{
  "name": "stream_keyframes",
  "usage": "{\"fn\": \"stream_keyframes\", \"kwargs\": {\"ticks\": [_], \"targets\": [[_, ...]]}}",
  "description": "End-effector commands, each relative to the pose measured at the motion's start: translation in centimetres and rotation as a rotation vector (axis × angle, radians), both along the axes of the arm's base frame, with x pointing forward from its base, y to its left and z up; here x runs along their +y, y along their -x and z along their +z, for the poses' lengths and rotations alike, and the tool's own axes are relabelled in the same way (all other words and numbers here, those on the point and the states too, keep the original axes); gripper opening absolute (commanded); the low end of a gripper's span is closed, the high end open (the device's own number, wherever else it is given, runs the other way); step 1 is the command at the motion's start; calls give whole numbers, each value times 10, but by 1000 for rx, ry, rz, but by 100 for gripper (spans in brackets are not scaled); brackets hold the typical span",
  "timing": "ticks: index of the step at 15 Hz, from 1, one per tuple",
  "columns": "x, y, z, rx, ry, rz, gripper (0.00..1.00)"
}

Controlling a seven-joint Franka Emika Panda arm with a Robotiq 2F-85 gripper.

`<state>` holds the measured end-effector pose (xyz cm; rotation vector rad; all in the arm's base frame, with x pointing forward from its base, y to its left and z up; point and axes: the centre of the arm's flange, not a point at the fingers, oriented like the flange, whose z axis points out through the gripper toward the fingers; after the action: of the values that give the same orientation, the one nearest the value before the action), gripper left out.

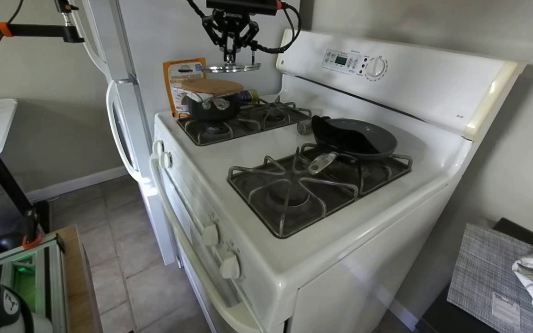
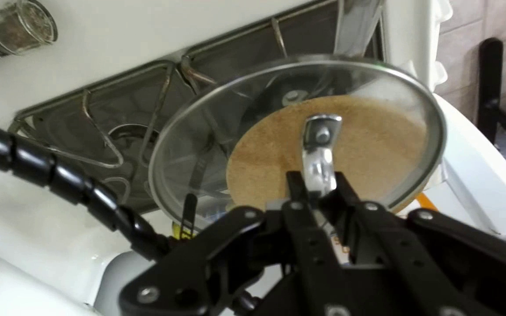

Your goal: Put the glass lid on top of the wooden coaster.

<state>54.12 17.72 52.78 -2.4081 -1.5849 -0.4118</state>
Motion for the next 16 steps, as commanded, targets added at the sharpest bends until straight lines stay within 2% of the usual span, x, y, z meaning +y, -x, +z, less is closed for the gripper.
{"fn": "stream_keyframes", "kwargs": {"ticks": [1,9,16], "targets": [[10,18,5,9,-2,109,3],[40,20,-5,46,6,267,3],[51,10,-9,61,-33,345,3]]}}
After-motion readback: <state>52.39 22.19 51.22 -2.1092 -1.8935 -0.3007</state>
